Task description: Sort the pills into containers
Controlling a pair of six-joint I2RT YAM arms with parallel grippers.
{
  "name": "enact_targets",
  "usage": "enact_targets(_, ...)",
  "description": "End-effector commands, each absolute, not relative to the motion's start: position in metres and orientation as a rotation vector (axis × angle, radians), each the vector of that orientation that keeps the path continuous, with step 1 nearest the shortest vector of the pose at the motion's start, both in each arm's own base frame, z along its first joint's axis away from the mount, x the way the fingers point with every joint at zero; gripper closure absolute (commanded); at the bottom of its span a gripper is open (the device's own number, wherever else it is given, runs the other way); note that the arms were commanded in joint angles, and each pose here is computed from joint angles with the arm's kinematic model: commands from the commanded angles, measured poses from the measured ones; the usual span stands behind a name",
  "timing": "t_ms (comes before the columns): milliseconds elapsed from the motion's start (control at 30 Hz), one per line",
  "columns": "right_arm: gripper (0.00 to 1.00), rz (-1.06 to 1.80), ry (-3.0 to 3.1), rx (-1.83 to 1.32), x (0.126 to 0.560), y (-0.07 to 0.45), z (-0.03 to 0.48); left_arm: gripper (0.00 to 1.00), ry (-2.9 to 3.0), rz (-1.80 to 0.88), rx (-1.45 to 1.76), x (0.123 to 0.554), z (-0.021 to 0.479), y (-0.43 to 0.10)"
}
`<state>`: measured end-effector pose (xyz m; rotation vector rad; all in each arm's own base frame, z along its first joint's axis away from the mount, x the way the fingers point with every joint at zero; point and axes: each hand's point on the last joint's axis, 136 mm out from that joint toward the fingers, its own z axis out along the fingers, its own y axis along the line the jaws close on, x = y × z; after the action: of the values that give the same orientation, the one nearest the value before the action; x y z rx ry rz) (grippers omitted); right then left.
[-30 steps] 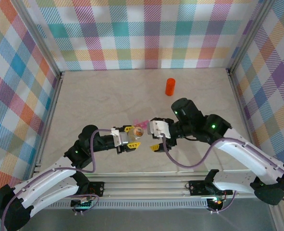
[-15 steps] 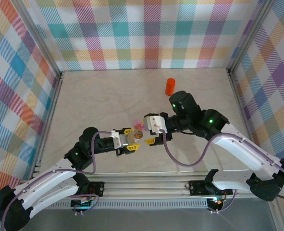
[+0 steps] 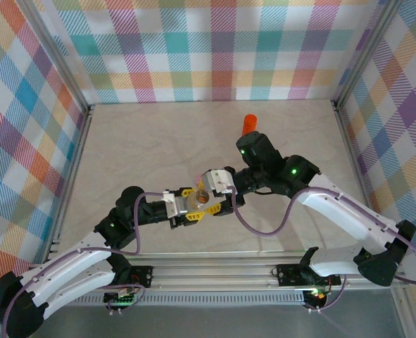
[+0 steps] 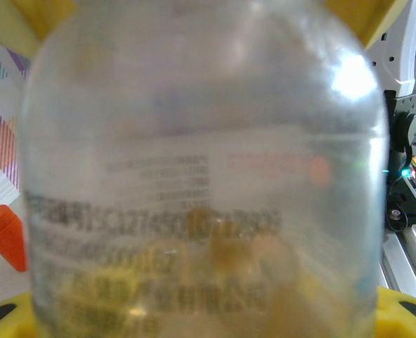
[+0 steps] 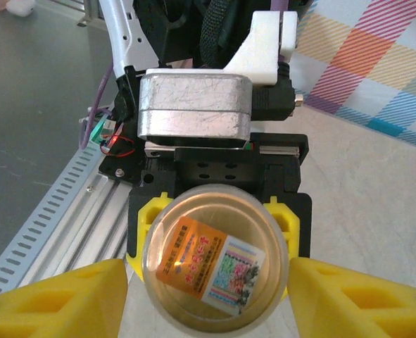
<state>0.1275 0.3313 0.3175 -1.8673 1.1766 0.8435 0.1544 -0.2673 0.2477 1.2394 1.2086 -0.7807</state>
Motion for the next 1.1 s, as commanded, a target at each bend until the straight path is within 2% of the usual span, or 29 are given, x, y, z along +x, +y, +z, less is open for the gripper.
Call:
enact_targets(0,0.4,0.869,1.079,-1.858,0.124,0.336,0.337,1.0,1.181,-0.79,1.255,0.151,0.25,-0.269)
enact_targets(267,0.44,0.847,1.066,-1.867,0.126,0.336,0.336,1.0,1.185,-0.797,1.263,0.151,0.248,-0.27)
enact_targets(400,0.53,0.859,1.069,-1.877,0.124,0.335,0.335,1.0,1.191,-0.8,1.269,0.151,0.247,-0.271)
enact_targets(500,0.55,0.87,1.126,-1.873,0.126,0.336,0.33,1.0,1.194,-0.792,1.265,0.153,0.248,-0.271)
enact_targets(867,0.57,0.883,1.661,-1.796,0.122,0.324,0.252,1.0,1.214,-0.731,1.215,0.162,0.251,-0.265)
enact_targets(1067,0.64,0.932,1.941,-1.46,0.143,0.337,0.237,1.0,1.216,-0.71,1.168,0.167,0.253,-0.263)
